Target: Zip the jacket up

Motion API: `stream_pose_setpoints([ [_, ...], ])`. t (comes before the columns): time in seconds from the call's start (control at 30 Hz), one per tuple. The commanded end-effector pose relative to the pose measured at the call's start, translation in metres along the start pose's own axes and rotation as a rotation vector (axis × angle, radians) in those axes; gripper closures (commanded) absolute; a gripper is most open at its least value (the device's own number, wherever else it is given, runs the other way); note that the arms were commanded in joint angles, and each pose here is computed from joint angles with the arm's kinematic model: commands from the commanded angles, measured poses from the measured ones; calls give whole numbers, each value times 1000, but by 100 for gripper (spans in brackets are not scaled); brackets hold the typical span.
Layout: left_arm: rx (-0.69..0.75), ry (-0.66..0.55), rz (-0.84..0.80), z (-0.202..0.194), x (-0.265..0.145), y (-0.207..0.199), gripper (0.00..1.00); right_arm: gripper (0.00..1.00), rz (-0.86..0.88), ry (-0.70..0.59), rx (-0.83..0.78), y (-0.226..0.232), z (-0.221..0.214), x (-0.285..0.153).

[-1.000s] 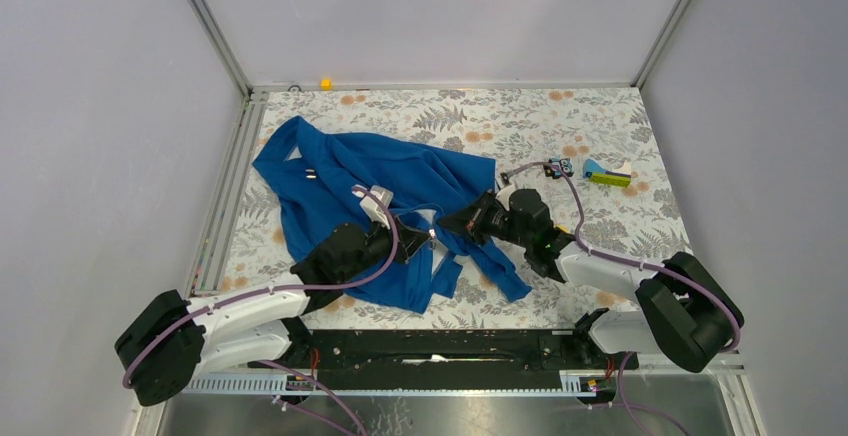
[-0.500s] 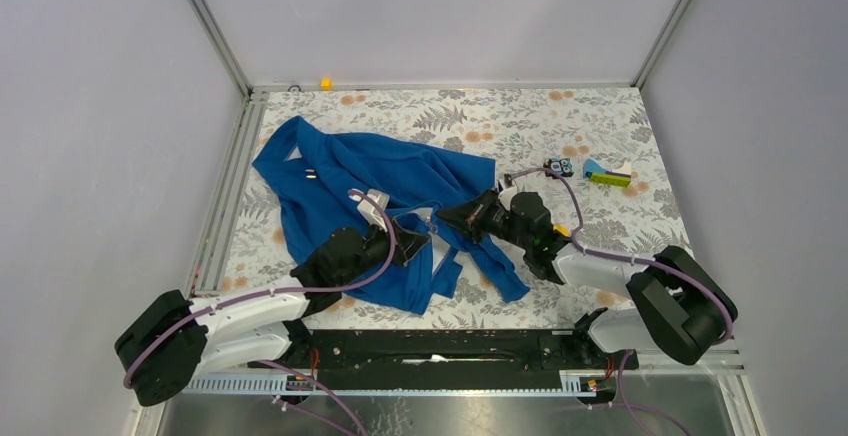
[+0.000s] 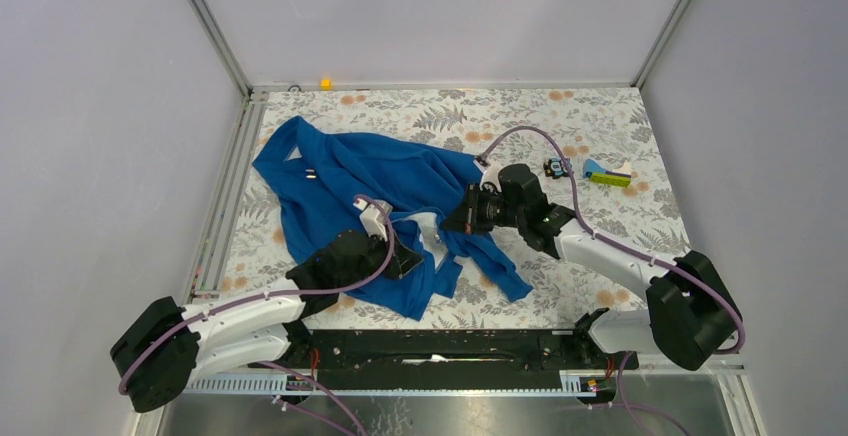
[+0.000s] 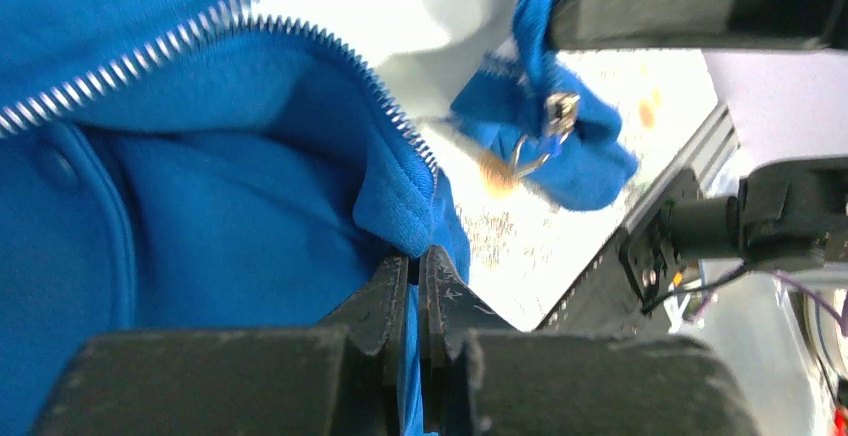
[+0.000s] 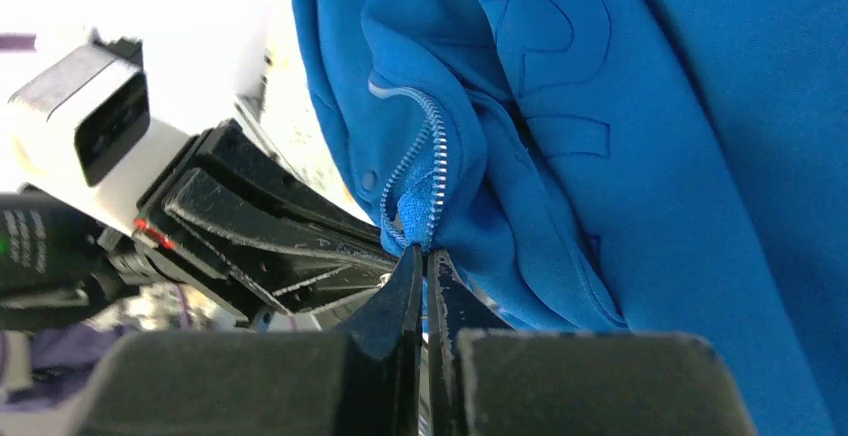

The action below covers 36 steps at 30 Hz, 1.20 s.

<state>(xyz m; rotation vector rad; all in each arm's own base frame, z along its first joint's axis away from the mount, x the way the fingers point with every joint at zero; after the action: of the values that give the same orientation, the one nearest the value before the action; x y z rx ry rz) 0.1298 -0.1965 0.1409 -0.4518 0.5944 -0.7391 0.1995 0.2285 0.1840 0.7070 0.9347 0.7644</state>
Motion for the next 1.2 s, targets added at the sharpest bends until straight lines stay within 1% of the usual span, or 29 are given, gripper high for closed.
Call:
stream_pose_setpoints([
  [0.0,-35,141,-55,-15,-5,-3,100,100,-32,99,-229,4,1,-18],
  [0.07,-41,193,-82,-20,-9,-5,100,100,-22,146,-234,4,-3,-20],
  [0.13,-48,249,-110,-21,-11,-9,94,100,5,179,-222,6,-5,-19],
  [0.2,-47,282,-145,-15,-13,-18,84,100,22,199,-209,7,-8,-17],
  [0.27,-53,288,-181,-9,-18,-26,73,100,29,205,-211,9,-8,-16],
  [0.37,-59,255,-206,4,-24,-37,50,100,30,197,-216,13,-7,-19],
  [0.4,-66,238,-202,8,-25,-39,43,100,33,195,-220,14,-7,-19],
  [0.43,-76,224,-208,13,-26,-42,40,100,37,194,-224,16,-6,-20],
  [0.53,-139,196,-192,25,-23,-50,34,100,23,191,-219,17,-6,-20],
  [0.63,-239,140,-111,35,-20,-51,35,100,42,196,-228,19,-8,-20],
  [0.67,-269,108,-78,39,-20,-49,33,100,47,196,-236,19,-9,-19],
  [0.73,-406,52,-23,50,-18,-46,24,100,60,210,-251,18,-11,-17],
  [0.77,-484,41,1,55,-15,-42,23,100,67,221,-260,18,-13,-16],
  [0.83,-602,38,-42,64,-8,-42,23,100,76,237,-280,17,-15,-14],
  [0.93,-729,98,-54,70,9,-41,33,100,60,262,-309,16,-17,-10],
  [1.03,-731,117,-81,76,24,-44,41,100,50,267,-336,17,-19,-8],
  [1.13,-732,107,-83,80,33,-44,55,100,36,265,-348,18,-20,-6],
  [1.17,-727,103,-75,81,34,-43,58,100,34,268,-349,18,-21,-6],
])
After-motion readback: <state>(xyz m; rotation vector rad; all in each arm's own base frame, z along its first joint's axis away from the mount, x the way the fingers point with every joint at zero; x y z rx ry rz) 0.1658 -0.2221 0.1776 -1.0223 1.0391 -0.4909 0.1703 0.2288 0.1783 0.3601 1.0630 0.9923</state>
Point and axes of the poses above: each gripper's point midway between its finger pads, its own x axis out along the fingers, its own y axis along the line the jaws close on, z = x × y, the point moved 9 cm from there along -x, back along the fingers, and after that the axes turned 3 degrees about x, right-handed, at the moved point
